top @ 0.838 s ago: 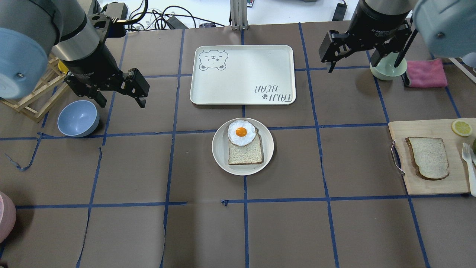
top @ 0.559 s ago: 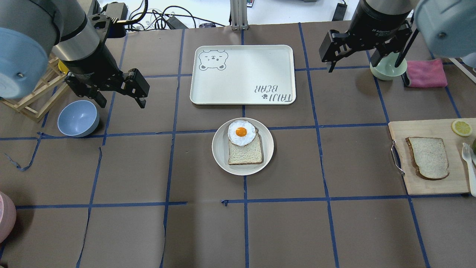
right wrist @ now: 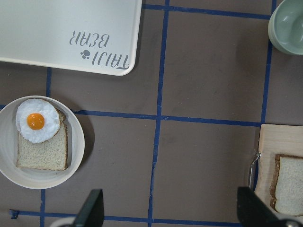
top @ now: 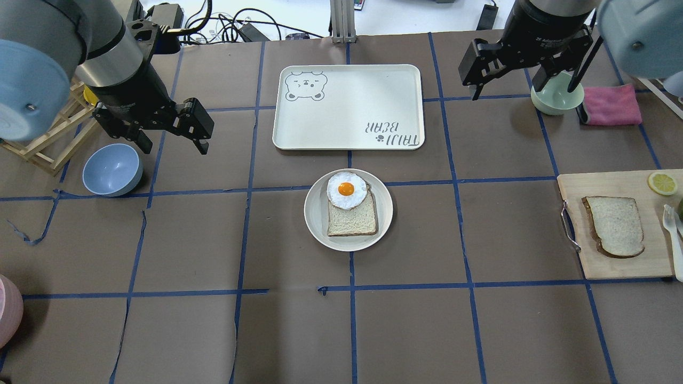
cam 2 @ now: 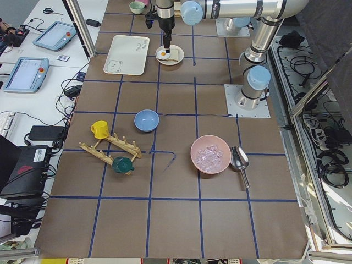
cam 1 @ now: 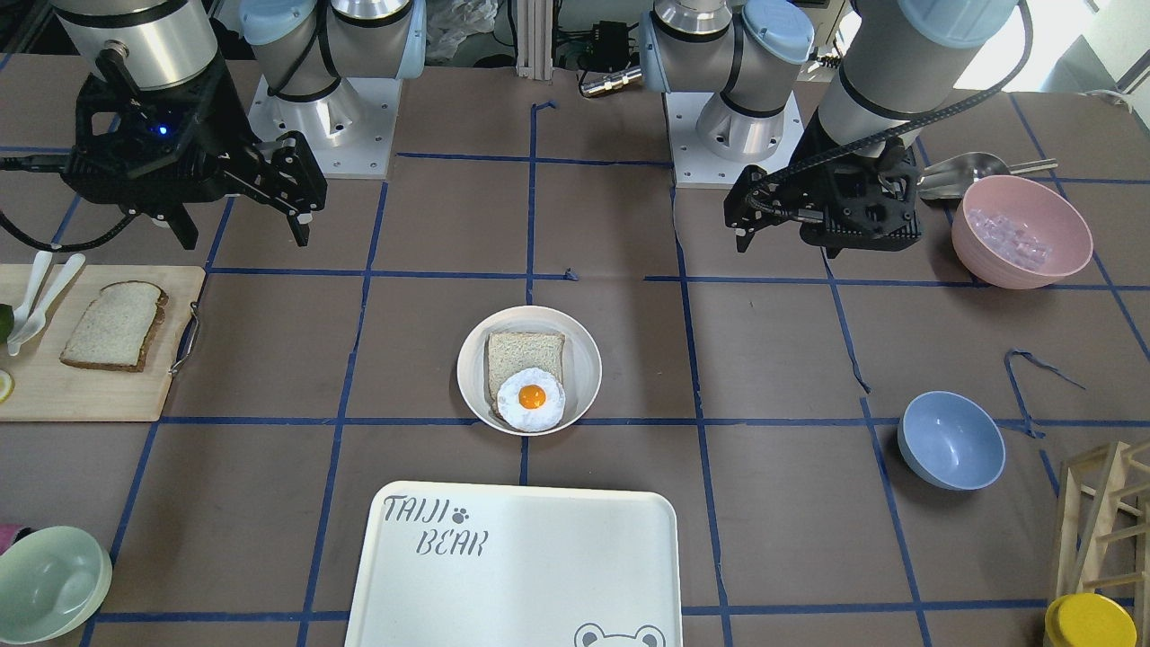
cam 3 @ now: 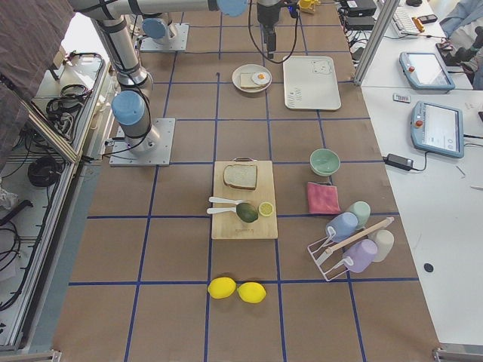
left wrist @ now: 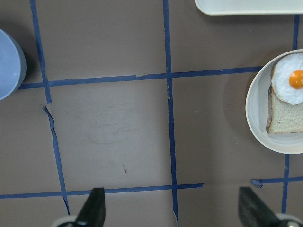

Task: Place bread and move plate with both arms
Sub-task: 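Move the right gripper toward the wooden cutting board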

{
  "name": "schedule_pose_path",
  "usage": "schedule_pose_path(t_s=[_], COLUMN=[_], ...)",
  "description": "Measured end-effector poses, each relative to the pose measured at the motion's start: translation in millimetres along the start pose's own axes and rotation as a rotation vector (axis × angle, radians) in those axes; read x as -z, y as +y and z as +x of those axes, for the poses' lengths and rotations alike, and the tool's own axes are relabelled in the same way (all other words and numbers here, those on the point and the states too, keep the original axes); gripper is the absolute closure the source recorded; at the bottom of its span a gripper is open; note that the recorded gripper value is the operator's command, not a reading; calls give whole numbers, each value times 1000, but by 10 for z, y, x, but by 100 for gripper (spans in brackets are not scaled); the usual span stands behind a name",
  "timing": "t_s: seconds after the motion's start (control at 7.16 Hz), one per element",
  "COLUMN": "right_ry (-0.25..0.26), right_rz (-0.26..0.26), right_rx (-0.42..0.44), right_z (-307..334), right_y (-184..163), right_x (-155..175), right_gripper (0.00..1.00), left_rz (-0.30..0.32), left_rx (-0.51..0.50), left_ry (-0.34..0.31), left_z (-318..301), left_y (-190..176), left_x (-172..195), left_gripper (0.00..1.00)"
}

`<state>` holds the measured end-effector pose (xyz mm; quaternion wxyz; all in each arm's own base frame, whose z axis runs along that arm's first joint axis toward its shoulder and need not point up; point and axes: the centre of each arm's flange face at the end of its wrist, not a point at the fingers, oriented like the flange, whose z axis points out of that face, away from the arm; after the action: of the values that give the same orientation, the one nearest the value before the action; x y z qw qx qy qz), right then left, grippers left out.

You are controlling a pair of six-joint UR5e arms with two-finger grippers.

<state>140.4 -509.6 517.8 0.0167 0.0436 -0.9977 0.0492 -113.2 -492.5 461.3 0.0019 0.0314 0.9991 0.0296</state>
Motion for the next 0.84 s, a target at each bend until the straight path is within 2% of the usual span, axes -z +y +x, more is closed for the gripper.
schedule_pose_path(t_s=[0.42, 0.84], right_ry=[5, 5], right_rz=[-3, 16], right_rx=[-3, -17], right_z=[20, 26], right_y=[-18, -27], right_x=[31, 120], right_gripper=[0, 0], left_rz=[-1, -1], left_rx=[-1, -1], left_ry=[-1, -2], left_z=[0, -5], left_y=[-8, -17], left_x=[-10, -16], left_gripper=[0, 0])
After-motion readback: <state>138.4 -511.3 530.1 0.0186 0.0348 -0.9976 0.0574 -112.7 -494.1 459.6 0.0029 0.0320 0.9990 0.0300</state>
